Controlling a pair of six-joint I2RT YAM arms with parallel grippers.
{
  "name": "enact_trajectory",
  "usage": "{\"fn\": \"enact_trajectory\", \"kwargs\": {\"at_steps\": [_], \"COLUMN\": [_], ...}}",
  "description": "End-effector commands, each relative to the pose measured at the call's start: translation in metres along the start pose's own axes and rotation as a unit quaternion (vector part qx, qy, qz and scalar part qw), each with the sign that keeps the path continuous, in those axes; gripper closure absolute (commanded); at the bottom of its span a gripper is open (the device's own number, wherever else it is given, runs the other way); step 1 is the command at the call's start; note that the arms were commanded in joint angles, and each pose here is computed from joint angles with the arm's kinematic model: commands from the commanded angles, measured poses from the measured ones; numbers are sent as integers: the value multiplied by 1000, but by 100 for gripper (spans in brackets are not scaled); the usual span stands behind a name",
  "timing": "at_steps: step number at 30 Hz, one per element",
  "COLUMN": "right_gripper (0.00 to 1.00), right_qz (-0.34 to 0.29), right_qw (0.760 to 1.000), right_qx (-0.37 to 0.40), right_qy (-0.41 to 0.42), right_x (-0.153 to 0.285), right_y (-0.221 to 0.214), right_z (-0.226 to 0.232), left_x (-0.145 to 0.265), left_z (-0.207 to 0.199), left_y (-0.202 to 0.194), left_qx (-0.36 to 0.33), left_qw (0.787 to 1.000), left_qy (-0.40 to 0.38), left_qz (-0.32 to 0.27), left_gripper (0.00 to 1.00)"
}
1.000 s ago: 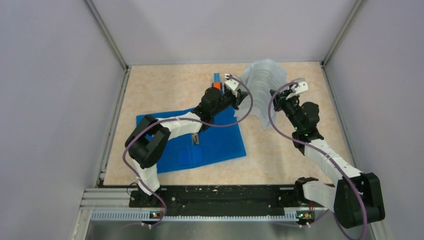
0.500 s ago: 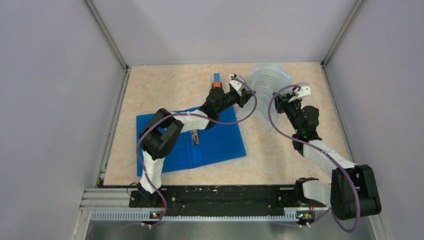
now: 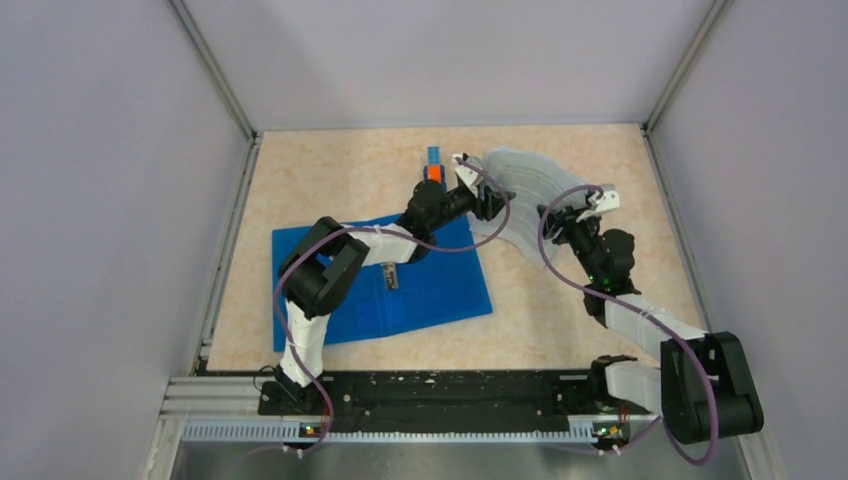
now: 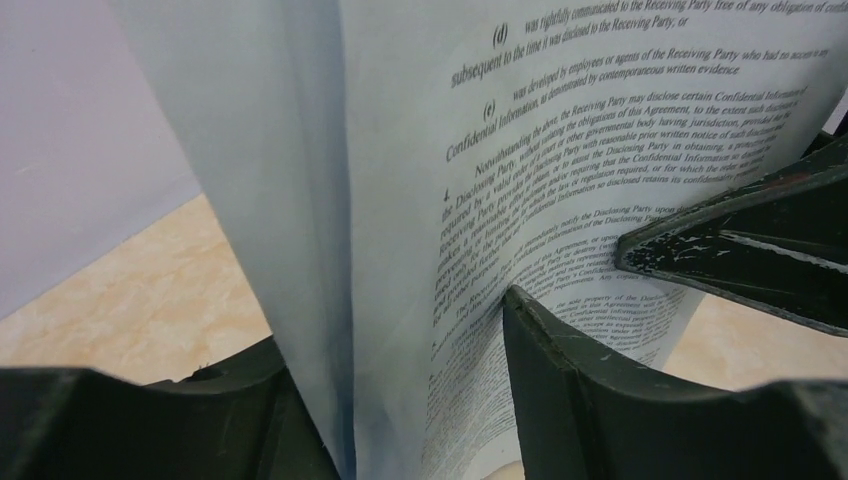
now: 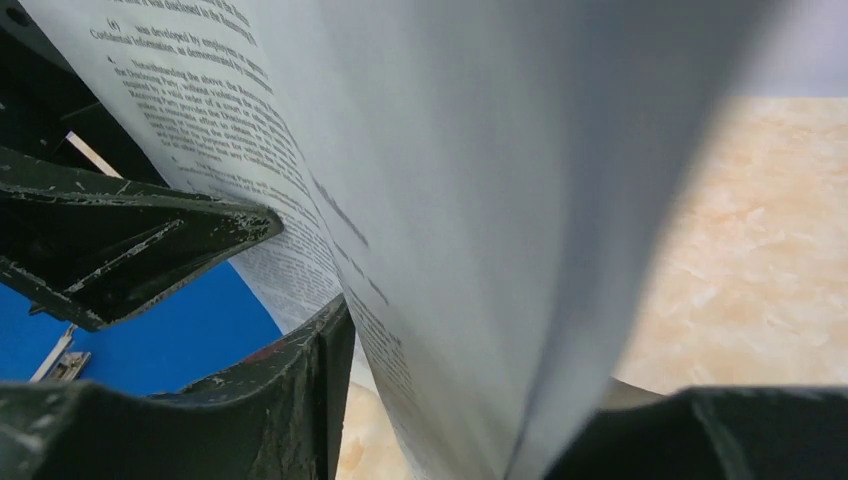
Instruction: Put the files into the folder
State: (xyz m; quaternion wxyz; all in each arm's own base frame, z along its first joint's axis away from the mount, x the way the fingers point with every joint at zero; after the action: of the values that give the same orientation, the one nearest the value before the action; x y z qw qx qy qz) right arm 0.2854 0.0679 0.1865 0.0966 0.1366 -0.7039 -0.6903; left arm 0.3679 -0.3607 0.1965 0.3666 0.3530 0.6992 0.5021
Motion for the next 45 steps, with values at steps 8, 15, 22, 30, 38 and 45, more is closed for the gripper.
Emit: {"fn": "enact_trajectory", "kwargs": {"at_steps": [8, 15, 22, 30, 38, 45], "right_gripper": [50, 44, 41, 42, 61, 100], "right_qz": [-32, -37, -42, -51, -54, -64], "right_qw": [999, 999, 999, 998, 998, 997], "right_qx": [-12, -21, -30, -42, -40, -22], "right_qy": [11, 8, 4, 8, 4, 31], "right_x": [10, 16, 21, 19, 17, 9], "right_y": [7, 2, -3, -7, -4, 33], "right_z": [4, 6, 5, 7, 6, 7], "left_x": [11, 11, 10, 5, 2, 1], "left_z": [-1, -2, -3, -6, -8, -15], "left_y": [8, 3, -3, -6, -7, 20], "left_qx": [20, 45, 66, 92, 98, 81], "left_qw": [999, 998, 997, 995, 994, 995], "left_qy": [-18, -33, -36, -43, -41, -50], "left_qz": [-32, -24, -17, -17, -17, -28], "left_gripper": [41, 40, 41, 45, 49, 58]}}
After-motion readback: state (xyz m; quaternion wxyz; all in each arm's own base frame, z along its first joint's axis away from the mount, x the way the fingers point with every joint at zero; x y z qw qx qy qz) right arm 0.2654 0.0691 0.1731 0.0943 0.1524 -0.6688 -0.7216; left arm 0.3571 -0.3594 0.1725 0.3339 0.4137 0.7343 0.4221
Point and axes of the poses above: each gripper's point midway between its finger pads, its own x axis back along the fingers, its own z axis along the line the jaws close on, y = z × x, the point moved 8 cm from there along x, back along the fingers, and after that the axes turned 12 degrees about x, right-handed, at the moved point
